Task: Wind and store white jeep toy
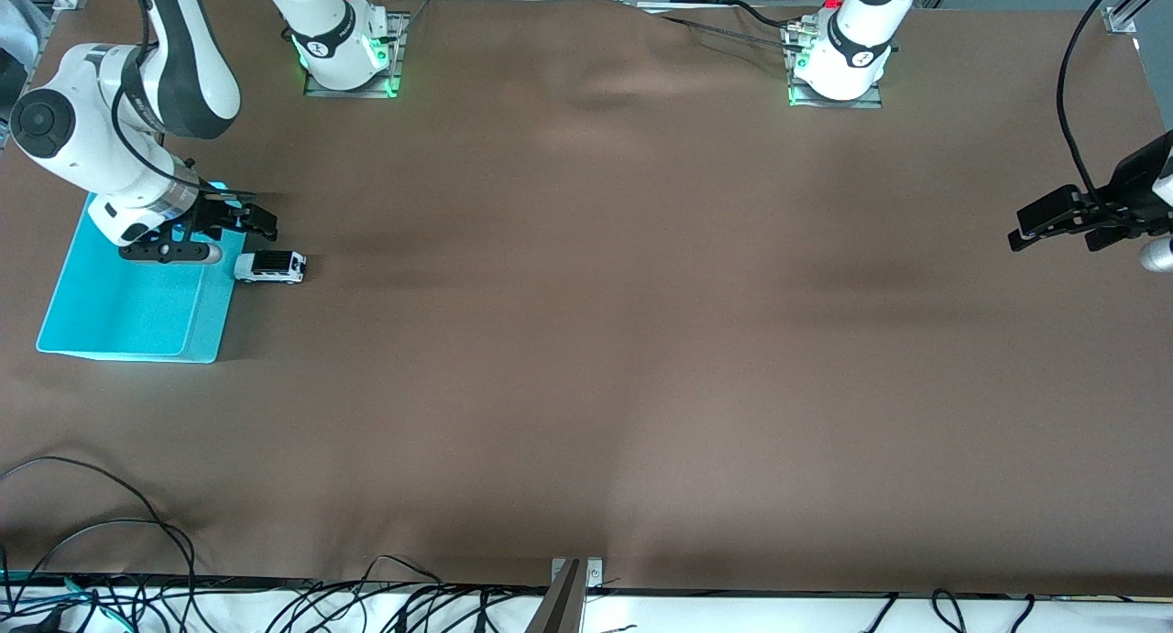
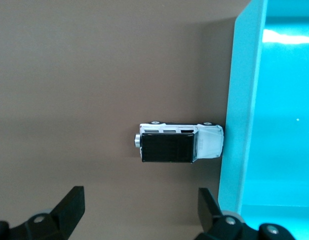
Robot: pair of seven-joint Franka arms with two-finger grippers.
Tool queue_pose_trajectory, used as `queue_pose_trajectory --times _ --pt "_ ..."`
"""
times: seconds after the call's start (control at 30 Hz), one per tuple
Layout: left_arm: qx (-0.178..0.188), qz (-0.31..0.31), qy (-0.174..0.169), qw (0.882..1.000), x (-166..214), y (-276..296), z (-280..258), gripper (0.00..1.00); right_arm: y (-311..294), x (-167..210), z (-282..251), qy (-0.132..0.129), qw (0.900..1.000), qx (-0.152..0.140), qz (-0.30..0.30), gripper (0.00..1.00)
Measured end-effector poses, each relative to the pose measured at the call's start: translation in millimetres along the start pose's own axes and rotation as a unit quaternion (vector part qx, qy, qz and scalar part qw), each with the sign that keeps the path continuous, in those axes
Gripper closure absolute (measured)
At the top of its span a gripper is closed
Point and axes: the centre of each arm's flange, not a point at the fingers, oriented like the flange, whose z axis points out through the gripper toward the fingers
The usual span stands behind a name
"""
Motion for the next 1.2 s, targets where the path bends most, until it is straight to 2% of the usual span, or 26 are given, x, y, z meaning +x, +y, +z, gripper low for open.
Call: queue_pose_trajectory --times 0.1,0.2,0.33,0.43,0.6,0.77,0.9,1.2 --pt "0.007 0.007 -0.002 1.000 0 4 2 0.00 4 -1 2 -0.001 1.000 0.000 0.032 0.00" --pt "0.032 0.022 -0.005 0.999 0 13 5 0.00 5 -3 6 0.002 0.997 0.000 0.074 0.00" --pt "0.049 0.038 -0.006 0.998 0 26 8 0.00 6 -10 22 0.020 0.989 0.002 0.147 0.00" --pt "0.051 0.039 -0.007 0.998 0 27 8 0.00 5 -18 38 0.028 0.976 0.004 0.217 0.00" --pt "0.051 0.036 -0.006 0.998 1 23 8 0.00 5 -25 49 0.029 0.954 0.007 0.299 0.00" --pt "0.051 0.039 -0.006 0.998 1 26 8 0.00 5 -28 55 0.025 0.939 0.007 0.343 0.00" --pt "0.051 0.042 -0.005 0.998 0 30 7 0.00 5 -33 63 0.033 0.925 0.011 0.378 0.00" --pt "0.017 0.027 -0.005 0.999 1 21 6 0.00 5 -30 76 0.061 0.874 0.027 0.481 0.00"
